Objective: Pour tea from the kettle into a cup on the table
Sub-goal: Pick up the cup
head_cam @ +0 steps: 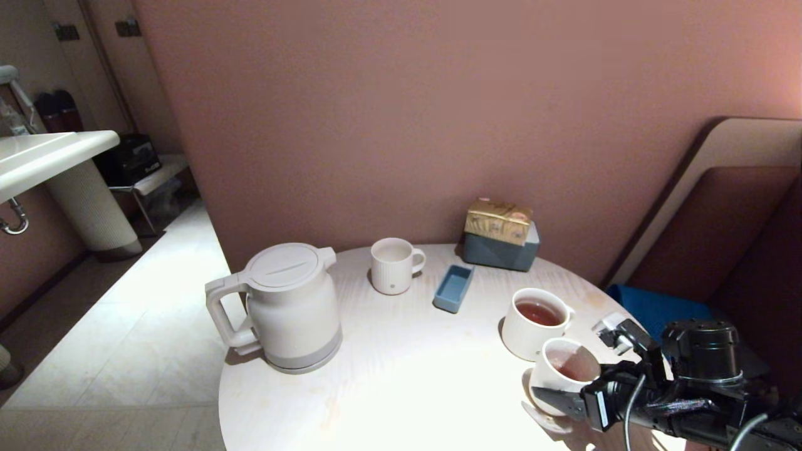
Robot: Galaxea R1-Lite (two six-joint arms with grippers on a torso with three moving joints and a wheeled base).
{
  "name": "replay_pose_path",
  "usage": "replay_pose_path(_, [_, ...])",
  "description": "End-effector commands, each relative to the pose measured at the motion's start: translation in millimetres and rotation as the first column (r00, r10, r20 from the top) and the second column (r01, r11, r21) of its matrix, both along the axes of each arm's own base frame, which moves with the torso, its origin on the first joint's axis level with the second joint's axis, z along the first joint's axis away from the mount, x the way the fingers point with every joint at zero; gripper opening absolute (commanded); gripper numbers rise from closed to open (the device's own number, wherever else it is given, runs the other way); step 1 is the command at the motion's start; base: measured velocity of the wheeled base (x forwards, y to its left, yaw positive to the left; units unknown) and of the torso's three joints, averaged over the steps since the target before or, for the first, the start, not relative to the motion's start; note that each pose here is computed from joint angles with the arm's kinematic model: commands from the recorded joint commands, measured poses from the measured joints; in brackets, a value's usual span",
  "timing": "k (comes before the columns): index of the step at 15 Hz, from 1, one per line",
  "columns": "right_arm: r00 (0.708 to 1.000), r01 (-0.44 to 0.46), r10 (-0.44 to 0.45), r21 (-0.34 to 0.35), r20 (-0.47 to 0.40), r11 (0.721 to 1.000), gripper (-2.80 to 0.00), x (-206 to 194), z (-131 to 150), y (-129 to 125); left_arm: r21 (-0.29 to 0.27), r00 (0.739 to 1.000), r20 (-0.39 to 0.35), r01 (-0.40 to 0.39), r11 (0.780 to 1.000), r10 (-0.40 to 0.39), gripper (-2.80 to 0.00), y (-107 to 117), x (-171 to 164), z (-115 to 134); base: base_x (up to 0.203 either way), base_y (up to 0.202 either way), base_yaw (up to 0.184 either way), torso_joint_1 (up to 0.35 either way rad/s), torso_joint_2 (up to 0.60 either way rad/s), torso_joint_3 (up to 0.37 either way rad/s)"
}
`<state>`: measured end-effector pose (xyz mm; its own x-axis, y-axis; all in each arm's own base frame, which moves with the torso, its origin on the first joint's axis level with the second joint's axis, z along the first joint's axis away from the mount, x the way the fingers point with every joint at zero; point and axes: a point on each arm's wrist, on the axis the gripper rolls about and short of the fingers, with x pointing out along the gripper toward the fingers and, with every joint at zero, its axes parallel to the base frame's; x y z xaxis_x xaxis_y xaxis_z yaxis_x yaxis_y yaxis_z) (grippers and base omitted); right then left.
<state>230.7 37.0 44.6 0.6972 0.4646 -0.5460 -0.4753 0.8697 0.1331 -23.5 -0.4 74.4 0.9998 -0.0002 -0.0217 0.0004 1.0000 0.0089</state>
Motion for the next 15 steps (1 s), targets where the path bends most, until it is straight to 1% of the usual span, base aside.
replay_pose_path(1, [1.0,-0.005,0.005,0.004,0.004,1.0,0.0,-3,-1,0,0.0,1.0,-0.001,0.0,1.0,0.0,-2.8,0,0,0,0.0,0.0,0.0,0.0,0.0,0.0])
replay_pose_path(4, [1.0,0.002,-0.002,0.017,0.006,1.0,0.0,-13,-7,-1,0.0,1.0,-0.001,0.0,1.0,0.0,-2.8,0,0,0,0.0,0.0,0.0,0.0,0.0,0.0])
replay_pose_path(7, [0.999,0.003,-0.004,0.023,0.05,1.0,0.0,-15,-22,-2,0.0,1.0,-0.001,0.0,1.0,0.0,-2.8,0,0,0,0.0,0.0,0.0,0.0,0.0,0.0])
replay_pose_path(8, [0.999,0.003,-0.004,0.022,0.047,1.0,0.0,-15,-30,-2,0.0,1.0,-0.001,0.0,1.0,0.0,-2.8,0,0,0,0.0,0.0,0.0,0.0,0.0,0.0])
replay_pose_path(9, [1.0,0.004,-0.004,0.018,0.027,1.0,0.0,-16,-38,-2,0.0,1.0,-0.001,0.0,1.0,0.0,-2.8,0,0,0,0.0,0.0,0.0,0.0,0.0,0.0])
replay_pose_path(10, [1.0,0.005,-0.005,0.021,0.027,1.0,0.0,-17,-39,-2,0.0,1.0,-0.001,0.0,1.0,0.0,-2.8,0,0,0,0.0,0.0,0.0,0.0,0.0,0.0])
replay_pose_path(12, [0.999,0.014,-0.016,0.044,0.052,0.999,0.0,-17,-32,-2,0.0,1.0,-0.001,0.0,1.0,0.0,-2.8,0,0,0,0.0,0.0,0.0,0.0,0.0,0.0])
replay_pose_path(15, [0.997,0.017,-0.022,0.06,0.08,0.998,0.0,-13,-27,-1,0.0,1.0,-0.001,0.0,1.0,0.0,-2.8,0,0,0,0.0,0.0,0.0,0.0,0.0,0.0])
